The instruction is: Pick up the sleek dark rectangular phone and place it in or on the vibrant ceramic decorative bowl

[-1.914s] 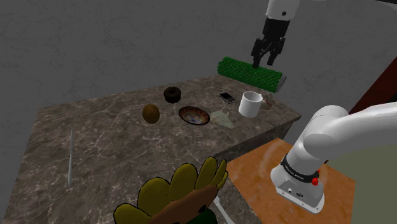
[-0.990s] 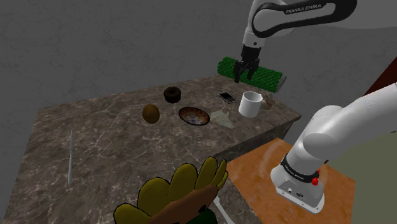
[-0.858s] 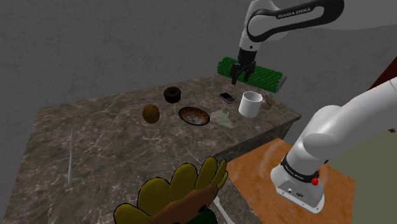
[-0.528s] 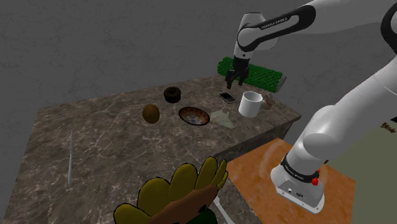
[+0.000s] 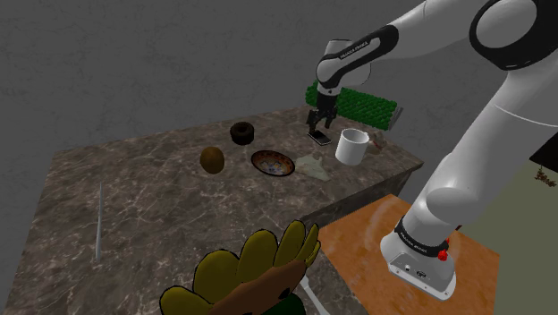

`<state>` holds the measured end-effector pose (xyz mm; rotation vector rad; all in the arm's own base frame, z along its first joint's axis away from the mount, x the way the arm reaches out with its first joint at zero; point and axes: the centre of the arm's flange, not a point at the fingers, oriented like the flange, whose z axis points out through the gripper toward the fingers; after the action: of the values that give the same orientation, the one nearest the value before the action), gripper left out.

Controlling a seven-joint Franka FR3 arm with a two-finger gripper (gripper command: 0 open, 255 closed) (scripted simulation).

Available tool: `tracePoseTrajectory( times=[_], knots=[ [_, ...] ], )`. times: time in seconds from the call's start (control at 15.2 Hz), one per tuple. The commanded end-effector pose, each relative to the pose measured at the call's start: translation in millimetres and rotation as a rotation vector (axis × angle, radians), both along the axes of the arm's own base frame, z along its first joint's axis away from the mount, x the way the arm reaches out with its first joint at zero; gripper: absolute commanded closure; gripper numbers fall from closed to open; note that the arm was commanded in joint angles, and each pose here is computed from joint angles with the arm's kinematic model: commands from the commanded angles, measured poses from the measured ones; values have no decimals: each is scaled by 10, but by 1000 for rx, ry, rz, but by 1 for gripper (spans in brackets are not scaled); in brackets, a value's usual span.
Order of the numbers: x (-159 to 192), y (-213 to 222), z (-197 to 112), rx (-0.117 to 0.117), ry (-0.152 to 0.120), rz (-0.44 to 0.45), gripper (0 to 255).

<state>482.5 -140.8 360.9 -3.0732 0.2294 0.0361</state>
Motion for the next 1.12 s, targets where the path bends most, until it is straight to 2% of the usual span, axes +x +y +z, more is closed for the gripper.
tracePoseTrajectory(
  times=[0.0, 0.26, 0.73, 0.79, 1.06],
  knots=[
    [1, -9, -115, 0, -1, 0, 0],
    [-3, 2, -303, 0, -1, 0, 0],
    [-3, 2, -303, 0, -1, 0, 0],
    [-3, 2, -303, 0, -1, 0, 255],
    [1, 5, -304, 0, -1, 0, 255]
  ],
)
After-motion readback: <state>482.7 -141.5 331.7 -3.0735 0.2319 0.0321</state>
